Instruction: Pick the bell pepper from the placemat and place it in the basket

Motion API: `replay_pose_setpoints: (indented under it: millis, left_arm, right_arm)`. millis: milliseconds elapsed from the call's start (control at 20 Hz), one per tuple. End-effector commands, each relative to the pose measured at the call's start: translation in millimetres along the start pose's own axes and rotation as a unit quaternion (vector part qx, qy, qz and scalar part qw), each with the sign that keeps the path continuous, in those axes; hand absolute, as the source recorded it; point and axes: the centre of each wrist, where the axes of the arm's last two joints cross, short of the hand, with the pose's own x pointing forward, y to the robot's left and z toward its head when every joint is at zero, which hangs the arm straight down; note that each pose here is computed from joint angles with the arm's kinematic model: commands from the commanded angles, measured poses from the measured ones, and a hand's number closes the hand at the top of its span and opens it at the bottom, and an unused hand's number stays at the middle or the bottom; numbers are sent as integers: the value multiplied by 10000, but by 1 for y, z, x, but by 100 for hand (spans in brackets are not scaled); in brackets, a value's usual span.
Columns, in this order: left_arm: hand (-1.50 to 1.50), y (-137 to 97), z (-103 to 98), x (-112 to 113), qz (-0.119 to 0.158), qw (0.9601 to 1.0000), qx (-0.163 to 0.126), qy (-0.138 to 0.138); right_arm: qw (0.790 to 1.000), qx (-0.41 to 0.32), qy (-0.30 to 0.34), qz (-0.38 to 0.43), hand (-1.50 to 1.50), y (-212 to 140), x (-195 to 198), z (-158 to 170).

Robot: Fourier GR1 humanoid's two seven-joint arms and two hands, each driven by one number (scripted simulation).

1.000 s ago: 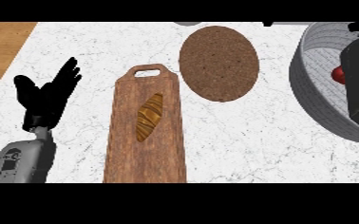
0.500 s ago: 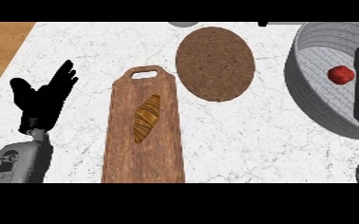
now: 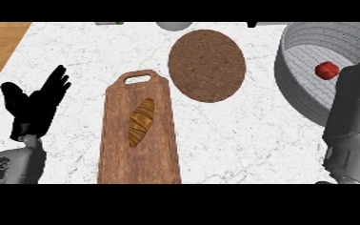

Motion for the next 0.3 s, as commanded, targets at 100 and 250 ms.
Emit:
replay_pose_setpoints:
  millis: [100, 250]
  left_arm:
    - [0, 9, 3, -13, -28, 9999, 97, 118]
    - [0, -5, 5, -9, 92, 9999, -61, 108]
  right_arm:
    - [9979, 446, 466, -63, -150, -47, -10, 6]
    - [9971, 614, 414, 182, -150, -66, -38, 5]
